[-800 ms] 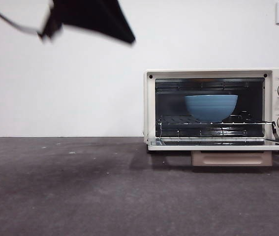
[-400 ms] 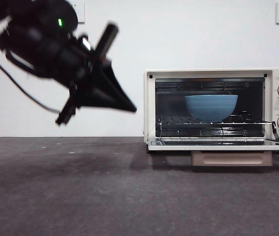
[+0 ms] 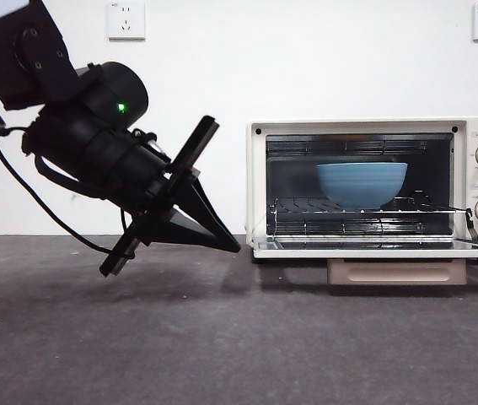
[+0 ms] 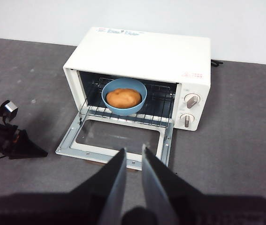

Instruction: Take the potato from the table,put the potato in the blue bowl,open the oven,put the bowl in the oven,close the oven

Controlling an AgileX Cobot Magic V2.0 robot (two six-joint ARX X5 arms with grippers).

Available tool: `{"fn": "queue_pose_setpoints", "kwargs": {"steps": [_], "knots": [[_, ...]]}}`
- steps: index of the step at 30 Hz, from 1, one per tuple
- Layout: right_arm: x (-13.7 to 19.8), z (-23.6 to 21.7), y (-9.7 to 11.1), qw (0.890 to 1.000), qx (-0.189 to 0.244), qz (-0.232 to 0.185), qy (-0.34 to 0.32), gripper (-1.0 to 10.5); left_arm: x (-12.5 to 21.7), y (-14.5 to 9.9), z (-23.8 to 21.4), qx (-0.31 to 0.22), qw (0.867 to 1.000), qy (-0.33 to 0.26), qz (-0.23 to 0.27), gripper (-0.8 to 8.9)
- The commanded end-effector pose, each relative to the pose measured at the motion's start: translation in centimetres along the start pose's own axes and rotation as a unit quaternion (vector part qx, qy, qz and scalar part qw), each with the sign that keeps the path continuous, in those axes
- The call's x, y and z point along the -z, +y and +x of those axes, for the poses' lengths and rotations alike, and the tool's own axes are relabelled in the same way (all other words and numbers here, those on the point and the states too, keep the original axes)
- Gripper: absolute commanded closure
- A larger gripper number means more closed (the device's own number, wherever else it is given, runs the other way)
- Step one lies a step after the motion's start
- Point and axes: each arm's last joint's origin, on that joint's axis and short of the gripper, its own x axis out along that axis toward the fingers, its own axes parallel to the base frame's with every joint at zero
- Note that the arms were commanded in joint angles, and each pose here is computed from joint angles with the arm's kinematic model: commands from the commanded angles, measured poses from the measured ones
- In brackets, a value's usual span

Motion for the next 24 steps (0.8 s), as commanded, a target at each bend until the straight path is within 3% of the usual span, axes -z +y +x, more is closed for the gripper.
{"fn": "queue_pose_setpoints", "kwargs": {"steps": [1, 24], "knots": [[0.2, 0.1, 0.0, 1.0, -0.001, 0.005, 0.011, 9.6, -0.1, 0.6, 0.4, -0.016, 0.999, -0.012, -0.033, 8.2], [0.8, 1.4, 0.1, 0.999, -0.007, 0.004, 0.038, 9.6, -1.2, 0.0, 3.7, -0.042, 0.997, 0.008, -0.065, 8.2]]}}
